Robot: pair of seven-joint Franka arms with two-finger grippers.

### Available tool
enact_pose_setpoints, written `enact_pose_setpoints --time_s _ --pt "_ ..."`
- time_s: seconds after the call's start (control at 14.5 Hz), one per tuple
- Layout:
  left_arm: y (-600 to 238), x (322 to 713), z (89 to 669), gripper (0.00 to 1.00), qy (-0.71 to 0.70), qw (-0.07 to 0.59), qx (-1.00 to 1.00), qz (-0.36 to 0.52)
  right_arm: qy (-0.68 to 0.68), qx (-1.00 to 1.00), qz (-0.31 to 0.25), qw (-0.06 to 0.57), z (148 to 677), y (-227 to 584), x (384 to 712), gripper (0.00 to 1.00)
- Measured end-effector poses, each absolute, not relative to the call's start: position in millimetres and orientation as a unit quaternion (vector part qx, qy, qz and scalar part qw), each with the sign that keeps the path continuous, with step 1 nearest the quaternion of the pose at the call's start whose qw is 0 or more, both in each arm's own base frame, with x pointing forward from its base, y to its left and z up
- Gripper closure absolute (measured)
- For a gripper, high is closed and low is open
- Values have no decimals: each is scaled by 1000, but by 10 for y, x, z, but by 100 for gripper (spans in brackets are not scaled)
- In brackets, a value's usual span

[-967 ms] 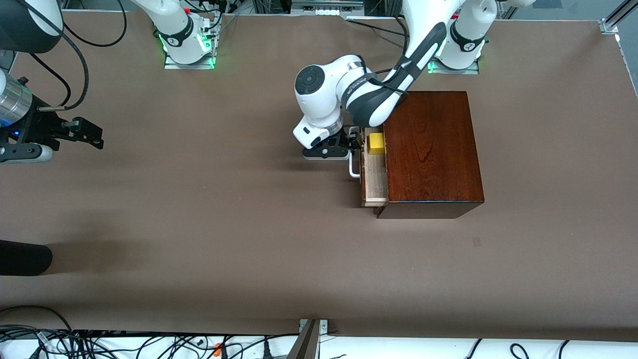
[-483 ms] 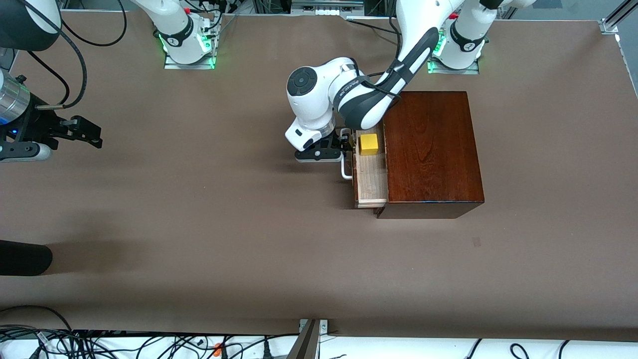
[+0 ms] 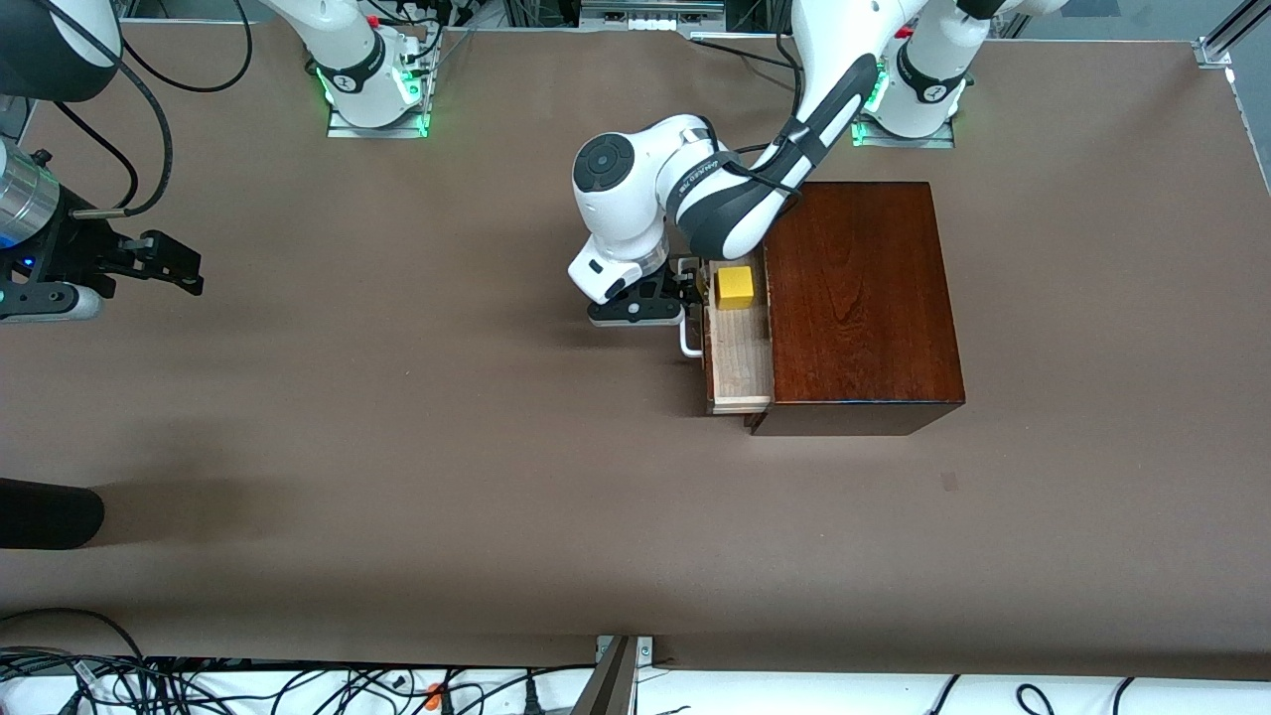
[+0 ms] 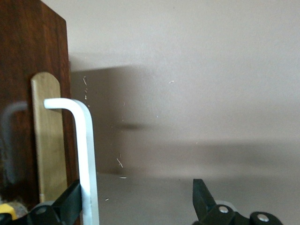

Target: Open drawer, take yellow block, close drawer

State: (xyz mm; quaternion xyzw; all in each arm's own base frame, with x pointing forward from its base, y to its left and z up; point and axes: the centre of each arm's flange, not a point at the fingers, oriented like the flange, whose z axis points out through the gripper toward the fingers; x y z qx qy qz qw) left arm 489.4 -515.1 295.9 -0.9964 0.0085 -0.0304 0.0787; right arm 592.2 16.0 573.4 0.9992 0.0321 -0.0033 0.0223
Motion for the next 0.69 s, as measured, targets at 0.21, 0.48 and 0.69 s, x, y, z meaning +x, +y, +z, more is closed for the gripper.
enact_pose_setpoints --time_s 0.21,0.48,0.69 --pt "-5161 4940 3180 0 4 78 -996 -35 32 999 -3 22 5734 159 5922 0" --pt "-5037 4910 3822 0 -14 81 -996 -24 32 999 -3 22 5734 160 5922 0" --pt "-4664 5066 4324 0 6 71 -997 -6 32 999 -3 22 5734 163 5922 0"
